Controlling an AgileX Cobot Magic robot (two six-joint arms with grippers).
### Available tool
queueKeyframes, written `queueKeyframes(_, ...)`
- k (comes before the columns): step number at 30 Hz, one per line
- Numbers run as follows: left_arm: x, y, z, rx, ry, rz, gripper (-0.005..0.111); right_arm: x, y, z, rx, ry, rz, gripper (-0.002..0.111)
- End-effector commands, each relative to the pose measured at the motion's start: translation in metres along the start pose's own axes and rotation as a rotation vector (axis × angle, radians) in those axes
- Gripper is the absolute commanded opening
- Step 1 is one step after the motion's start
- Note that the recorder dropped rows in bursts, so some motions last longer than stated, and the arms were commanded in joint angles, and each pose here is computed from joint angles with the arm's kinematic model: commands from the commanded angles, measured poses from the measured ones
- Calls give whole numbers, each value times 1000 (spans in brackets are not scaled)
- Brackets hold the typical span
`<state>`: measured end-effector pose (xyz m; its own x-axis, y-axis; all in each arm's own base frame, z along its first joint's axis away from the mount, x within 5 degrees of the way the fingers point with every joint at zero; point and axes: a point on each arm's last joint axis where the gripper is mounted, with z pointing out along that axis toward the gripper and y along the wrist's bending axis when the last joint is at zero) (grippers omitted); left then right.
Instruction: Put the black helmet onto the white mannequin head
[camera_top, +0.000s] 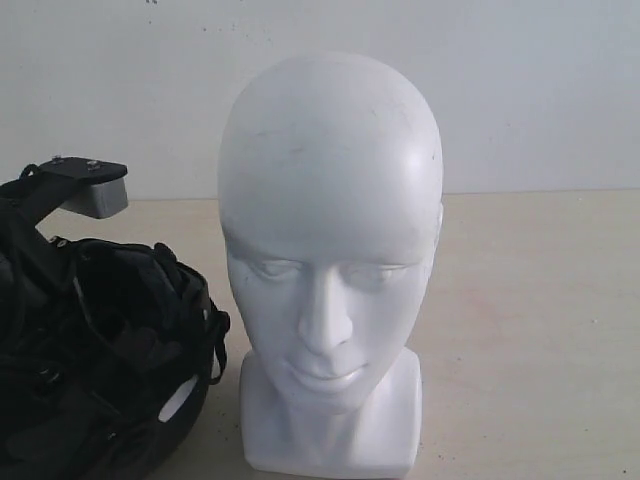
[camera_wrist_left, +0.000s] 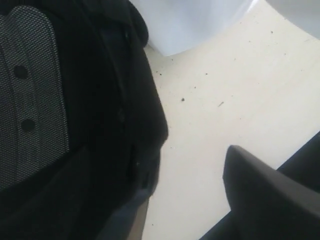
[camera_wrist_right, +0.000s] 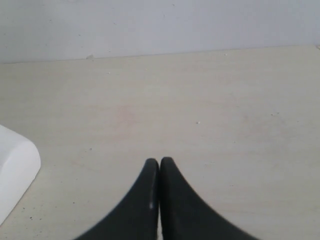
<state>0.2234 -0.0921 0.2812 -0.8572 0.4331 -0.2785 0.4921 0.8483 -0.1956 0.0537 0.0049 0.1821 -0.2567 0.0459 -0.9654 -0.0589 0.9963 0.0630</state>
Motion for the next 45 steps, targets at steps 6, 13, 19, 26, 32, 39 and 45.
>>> queueKeyframes(6, -5, 4, 13, -15, 0, -9, 71, -1, 0, 0, 1, -10, 2, 0)
queueKeyframes(13, -3, 6, 22, -12, 28, -18, 67, -1, 0, 0, 1, -10, 2, 0)
queueKeyframes(19, 0, 7, 28, -13, 20, -27, 66, -1, 0, 0, 1, -10, 2, 0)
queueKeyframes(26, 3, 5, 44, 52, 4, -49, 66, -1, 0, 0, 1, -10, 2, 0)
queueKeyframes(32, 18, 11, 62, 16, 46, -49, 65, -1, 0, 0, 1, -10, 2, 0)
queueKeyframes(39, 20, 20, 85, -32, 6, -61, 57, -1, 0, 0, 1, -10, 2, 0)
queueKeyframes(45, 15, 22, 85, -45, -33, -62, 30, -1, 0, 0, 1, -10, 2, 0)
